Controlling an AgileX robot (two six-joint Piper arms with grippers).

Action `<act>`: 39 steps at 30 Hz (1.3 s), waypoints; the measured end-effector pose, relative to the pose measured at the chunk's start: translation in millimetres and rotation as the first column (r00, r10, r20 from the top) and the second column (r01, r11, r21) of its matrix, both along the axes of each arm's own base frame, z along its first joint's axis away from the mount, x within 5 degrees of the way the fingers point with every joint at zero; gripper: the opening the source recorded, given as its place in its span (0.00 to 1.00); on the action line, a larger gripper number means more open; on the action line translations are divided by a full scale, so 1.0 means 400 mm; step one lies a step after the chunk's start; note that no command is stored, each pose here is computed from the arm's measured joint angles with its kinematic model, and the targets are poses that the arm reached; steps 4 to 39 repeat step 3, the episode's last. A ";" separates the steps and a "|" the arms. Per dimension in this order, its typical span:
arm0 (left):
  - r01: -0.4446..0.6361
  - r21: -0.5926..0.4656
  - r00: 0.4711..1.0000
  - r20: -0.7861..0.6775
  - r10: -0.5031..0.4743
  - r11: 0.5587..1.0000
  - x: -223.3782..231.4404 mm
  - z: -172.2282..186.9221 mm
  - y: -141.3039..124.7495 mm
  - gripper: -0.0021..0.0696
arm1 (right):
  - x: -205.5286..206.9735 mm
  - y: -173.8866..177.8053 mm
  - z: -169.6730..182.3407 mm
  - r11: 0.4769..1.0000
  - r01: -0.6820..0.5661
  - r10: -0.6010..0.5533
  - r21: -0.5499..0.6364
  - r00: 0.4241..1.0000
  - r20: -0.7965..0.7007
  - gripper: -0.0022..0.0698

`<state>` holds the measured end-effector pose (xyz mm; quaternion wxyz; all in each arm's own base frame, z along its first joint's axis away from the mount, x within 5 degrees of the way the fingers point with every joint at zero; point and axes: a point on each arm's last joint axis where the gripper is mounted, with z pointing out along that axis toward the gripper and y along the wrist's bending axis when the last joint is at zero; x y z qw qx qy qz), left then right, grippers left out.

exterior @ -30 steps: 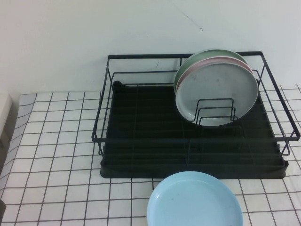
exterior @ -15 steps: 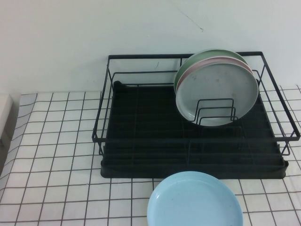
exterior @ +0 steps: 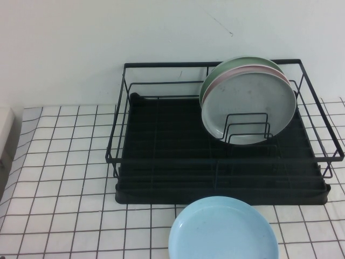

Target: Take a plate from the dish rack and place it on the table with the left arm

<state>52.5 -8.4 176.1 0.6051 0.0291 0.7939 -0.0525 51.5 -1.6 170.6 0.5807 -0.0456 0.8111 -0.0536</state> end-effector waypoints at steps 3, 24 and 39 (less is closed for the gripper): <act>0.000 0.000 1.000 -0.002 0.000 1.000 0.000 0.000 0.000 0.03 | 0.000 0.000 0.000 1.000 0.000 0.000 0.000 1.000 0.000 0.03; 0.000 0.000 1.000 -0.002 0.000 1.000 0.000 0.000 0.000 0.03 | 0.000 0.000 0.000 1.000 0.000 0.000 0.000 1.000 0.000 0.03; 0.000 0.000 1.000 -0.002 0.000 1.000 0.000 0.000 0.000 0.03 | 0.000 0.000 0.000 1.000 0.000 0.000 0.000 1.000 0.000 0.03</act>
